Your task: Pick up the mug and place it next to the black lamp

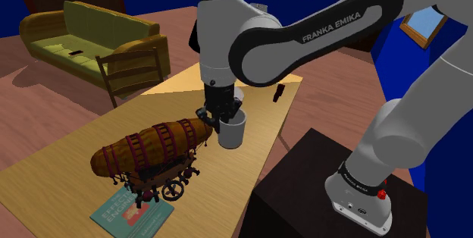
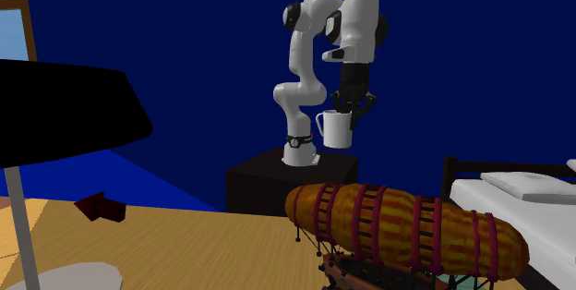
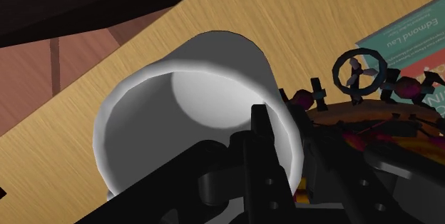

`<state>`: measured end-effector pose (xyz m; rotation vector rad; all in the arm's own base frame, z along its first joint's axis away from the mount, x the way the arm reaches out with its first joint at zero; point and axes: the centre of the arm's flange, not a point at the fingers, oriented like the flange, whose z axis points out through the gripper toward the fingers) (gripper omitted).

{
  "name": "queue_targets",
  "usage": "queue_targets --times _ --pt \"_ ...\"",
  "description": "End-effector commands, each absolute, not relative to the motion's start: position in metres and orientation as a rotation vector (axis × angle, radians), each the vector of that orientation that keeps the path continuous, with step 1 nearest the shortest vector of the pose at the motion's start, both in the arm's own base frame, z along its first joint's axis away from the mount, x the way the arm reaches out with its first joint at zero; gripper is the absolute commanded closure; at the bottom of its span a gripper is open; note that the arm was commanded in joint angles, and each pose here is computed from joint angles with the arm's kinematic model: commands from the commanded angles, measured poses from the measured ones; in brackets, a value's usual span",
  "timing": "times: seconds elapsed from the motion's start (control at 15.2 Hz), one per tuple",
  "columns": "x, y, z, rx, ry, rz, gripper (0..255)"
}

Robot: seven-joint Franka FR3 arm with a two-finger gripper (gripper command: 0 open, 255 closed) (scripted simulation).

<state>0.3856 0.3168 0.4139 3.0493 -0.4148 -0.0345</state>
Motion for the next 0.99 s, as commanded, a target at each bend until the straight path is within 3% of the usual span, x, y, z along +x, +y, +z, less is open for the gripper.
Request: queue_targets --times 0.0,0.92 --pt "0.385 0.317 0.424 3.049 -0.415 -0.035 255" --pt "0.385 0.317 0.498 3.049 -0.415 -0.035 255"
